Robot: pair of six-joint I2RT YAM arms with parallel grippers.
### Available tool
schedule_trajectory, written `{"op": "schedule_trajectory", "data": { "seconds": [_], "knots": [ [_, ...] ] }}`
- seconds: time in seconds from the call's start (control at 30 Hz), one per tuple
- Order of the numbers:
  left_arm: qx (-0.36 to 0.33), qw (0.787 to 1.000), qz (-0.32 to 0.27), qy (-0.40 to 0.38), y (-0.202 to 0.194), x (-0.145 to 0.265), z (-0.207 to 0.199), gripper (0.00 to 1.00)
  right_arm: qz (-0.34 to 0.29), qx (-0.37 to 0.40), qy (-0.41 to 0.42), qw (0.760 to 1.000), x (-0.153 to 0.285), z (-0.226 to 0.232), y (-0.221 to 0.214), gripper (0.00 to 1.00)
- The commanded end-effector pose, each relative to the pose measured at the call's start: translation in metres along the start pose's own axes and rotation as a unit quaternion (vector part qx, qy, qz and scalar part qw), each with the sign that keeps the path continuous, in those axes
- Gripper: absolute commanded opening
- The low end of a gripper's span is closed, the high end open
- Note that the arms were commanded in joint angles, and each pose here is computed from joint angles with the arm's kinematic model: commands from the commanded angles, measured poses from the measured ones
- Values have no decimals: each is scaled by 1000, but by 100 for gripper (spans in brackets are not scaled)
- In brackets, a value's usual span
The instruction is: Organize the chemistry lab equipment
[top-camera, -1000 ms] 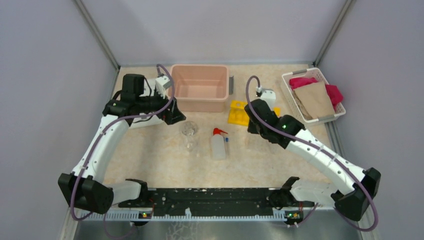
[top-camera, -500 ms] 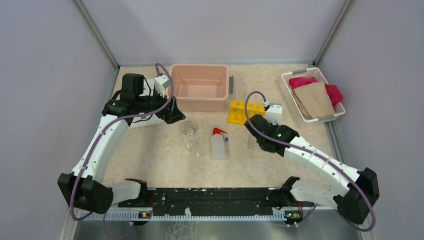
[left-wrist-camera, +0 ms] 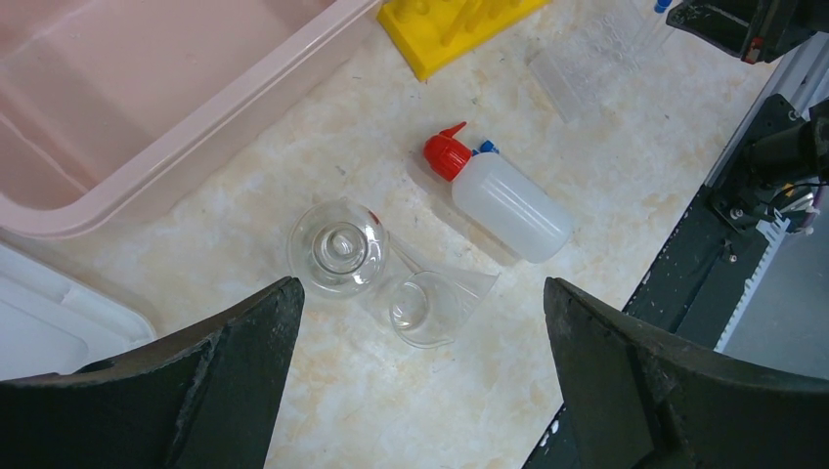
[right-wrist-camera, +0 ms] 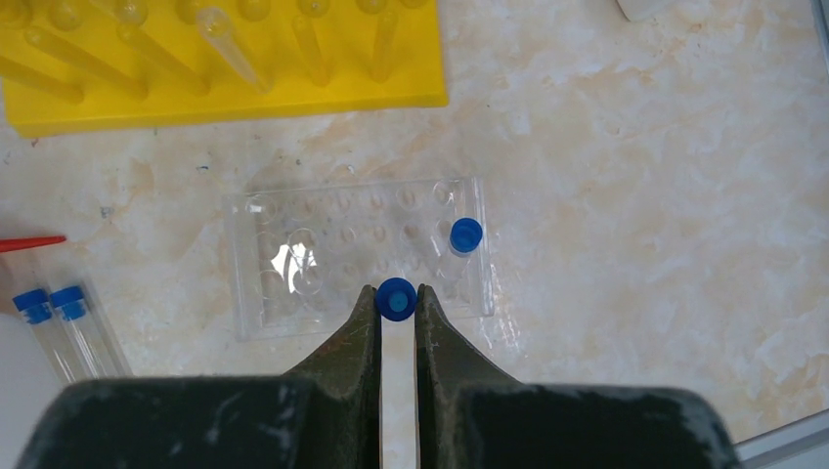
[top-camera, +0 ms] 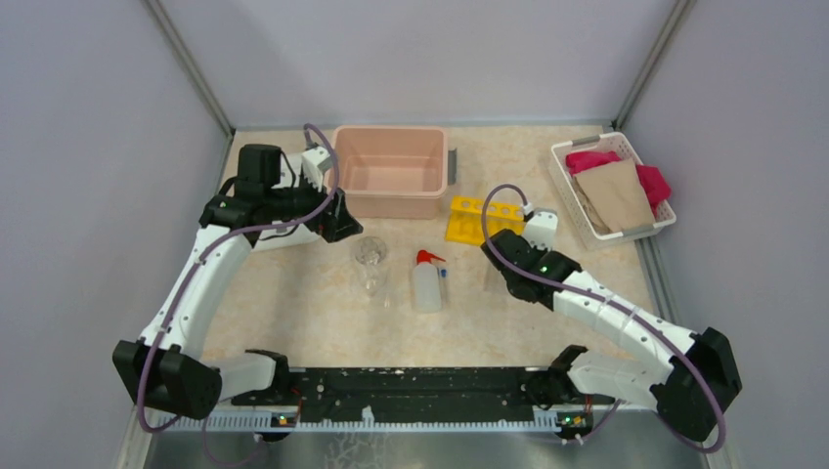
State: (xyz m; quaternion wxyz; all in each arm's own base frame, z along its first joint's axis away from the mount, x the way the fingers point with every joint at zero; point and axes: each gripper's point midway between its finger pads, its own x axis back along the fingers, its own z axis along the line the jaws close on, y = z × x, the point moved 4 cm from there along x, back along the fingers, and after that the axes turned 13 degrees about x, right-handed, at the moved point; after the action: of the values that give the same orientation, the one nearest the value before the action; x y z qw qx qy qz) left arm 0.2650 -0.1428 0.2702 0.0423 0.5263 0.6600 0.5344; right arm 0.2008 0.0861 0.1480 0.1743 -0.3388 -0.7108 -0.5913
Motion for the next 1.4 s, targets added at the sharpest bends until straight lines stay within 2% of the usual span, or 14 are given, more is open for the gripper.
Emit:
{"op": "schedule_trajectory", "data": {
  "seconds": [0.0, 1.37],
  "knots": [
    [-16, 1000, -21, -3, 10, 7, -7, 99, -30, -29, -9, 999, -4, -2, 11, 0],
    [-20, 999, -27, -2, 13, 8, -8, 99, -53, -55, -6, 997, -24, -1, -1, 0]
  ]
}}
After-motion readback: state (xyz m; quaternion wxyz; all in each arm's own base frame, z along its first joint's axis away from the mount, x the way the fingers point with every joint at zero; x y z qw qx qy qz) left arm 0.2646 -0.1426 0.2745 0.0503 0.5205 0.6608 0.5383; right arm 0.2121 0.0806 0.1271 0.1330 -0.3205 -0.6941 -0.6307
